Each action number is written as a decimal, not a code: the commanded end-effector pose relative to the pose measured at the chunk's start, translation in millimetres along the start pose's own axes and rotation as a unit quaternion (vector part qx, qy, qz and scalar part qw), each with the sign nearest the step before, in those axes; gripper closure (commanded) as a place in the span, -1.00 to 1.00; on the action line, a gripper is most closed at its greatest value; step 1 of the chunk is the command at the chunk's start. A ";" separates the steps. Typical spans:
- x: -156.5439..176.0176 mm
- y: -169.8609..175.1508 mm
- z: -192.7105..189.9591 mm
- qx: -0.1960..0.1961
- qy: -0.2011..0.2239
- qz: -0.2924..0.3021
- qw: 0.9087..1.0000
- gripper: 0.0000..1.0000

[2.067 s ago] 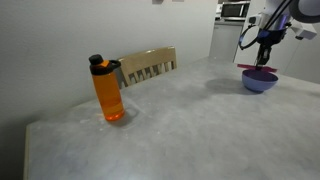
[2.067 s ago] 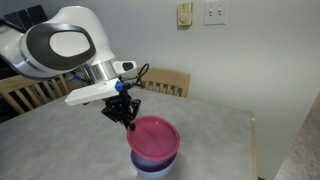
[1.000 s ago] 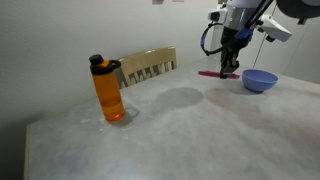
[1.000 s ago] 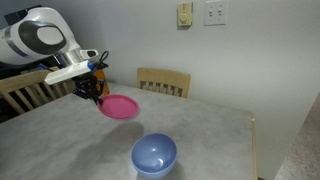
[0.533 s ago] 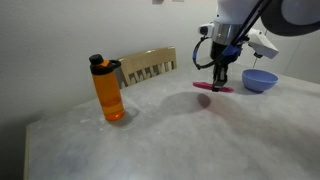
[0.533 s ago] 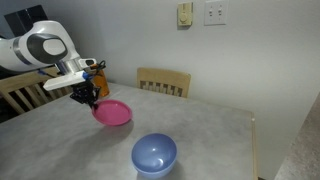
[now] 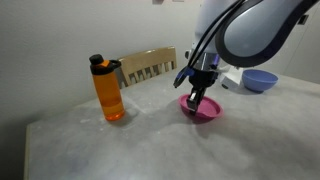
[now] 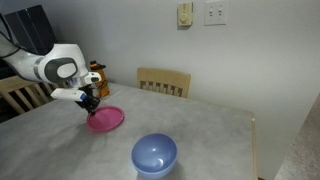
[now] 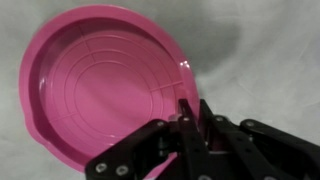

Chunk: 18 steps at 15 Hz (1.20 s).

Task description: Remove the pink object from the light blue bowl and put it on the table

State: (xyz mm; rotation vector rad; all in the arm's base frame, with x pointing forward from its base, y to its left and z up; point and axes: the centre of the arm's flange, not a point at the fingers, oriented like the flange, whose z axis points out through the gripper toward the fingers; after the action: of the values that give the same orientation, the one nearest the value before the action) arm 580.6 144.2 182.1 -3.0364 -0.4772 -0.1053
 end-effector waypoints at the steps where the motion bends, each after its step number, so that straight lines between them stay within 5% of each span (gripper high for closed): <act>1: 17.6 0.1 27.2 0.030 0.020 0.050 0.998 0.94; 5: 23.0 3.0 33.6 0.033 0.025 0.072 0.997 0.94; 7: 25.7 3.0 29.4 0.029 0.026 0.075 0.996 0.59; 8: 26.4 2.7 26.5 0.026 0.026 0.074 0.997 0.25; 15: 19.2 -13.9 -4.0 0.017 0.020 0.063 0.998 -0.72; 18: 16.4 -28.1 -22.8 0.001 0.006 0.072 0.997 -1.00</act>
State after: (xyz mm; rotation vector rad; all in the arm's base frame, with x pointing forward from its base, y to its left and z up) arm 604.0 167.6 181.2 -3.0024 -0.2794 -0.1663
